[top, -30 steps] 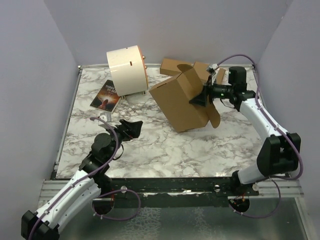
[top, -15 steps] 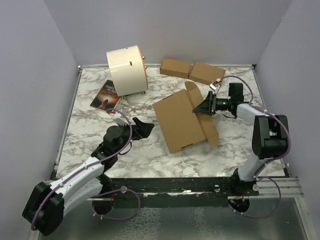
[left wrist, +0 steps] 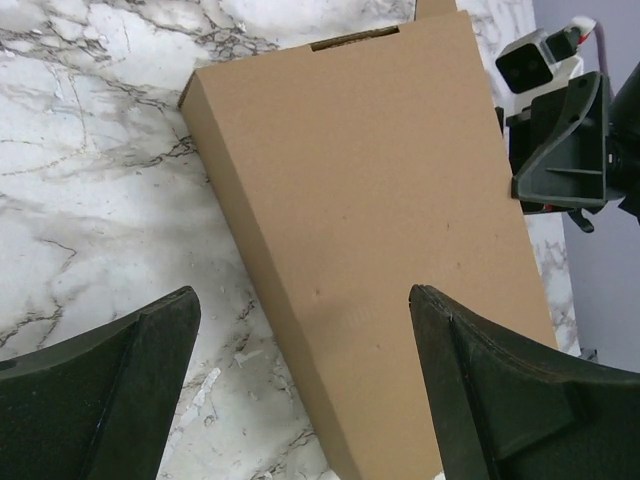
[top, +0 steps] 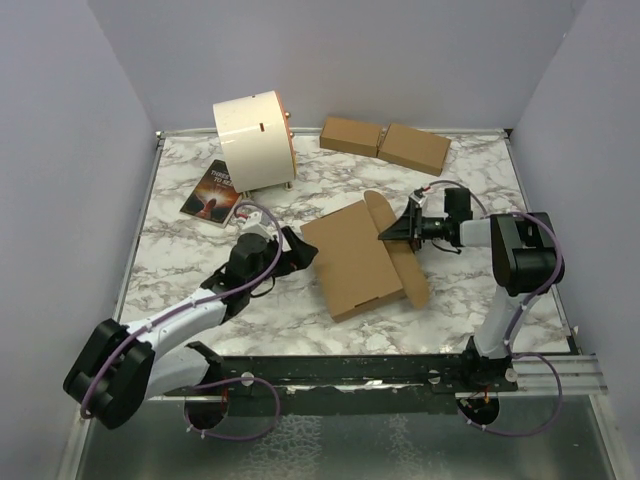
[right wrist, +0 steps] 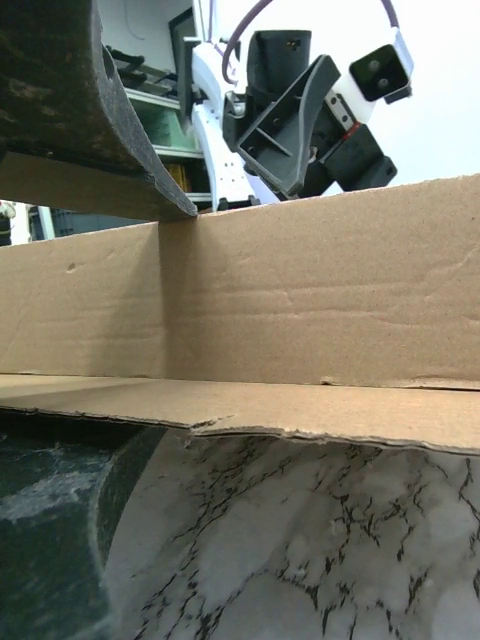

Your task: Fold the paper box

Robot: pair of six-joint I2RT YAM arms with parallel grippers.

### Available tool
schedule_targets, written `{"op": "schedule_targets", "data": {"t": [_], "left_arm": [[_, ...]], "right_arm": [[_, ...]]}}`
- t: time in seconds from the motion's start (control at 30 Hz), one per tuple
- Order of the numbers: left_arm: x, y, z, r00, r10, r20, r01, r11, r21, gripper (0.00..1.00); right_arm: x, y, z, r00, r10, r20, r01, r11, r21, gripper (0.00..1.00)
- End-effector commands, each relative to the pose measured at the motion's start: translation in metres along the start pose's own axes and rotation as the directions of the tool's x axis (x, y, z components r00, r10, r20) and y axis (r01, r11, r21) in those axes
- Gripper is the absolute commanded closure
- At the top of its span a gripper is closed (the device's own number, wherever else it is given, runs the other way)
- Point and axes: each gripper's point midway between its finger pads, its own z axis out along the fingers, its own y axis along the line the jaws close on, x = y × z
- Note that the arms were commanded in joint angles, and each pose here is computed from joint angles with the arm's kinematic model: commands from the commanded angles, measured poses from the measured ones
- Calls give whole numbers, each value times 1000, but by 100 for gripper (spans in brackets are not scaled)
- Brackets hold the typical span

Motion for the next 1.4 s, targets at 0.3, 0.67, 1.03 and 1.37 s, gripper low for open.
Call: {"op": "schedule_targets", "data": {"t": [0.3, 0.67, 1.03, 1.37], "left_arm": [[29, 26, 36, 980, 67, -188, -112, 964, -241, 11], [34, 46, 44, 943, 165, -288, -257, 912, -319, 12], [38, 62, 54, 893, 231, -387, -370, 865, -339, 12], [28, 65, 65, 878, 257, -403, -404, 850, -338, 12]], "right_arm": [[20, -28, 26, 994, -84, -64, 88, 994, 65, 45], [19, -38, 24, 970, -210, -121, 225, 965, 134, 24], [-8, -45, -24, 953, -302, -32, 302, 931, 204, 15], [-22, -22, -52, 779, -621, -79, 617, 740, 267, 43]]}}
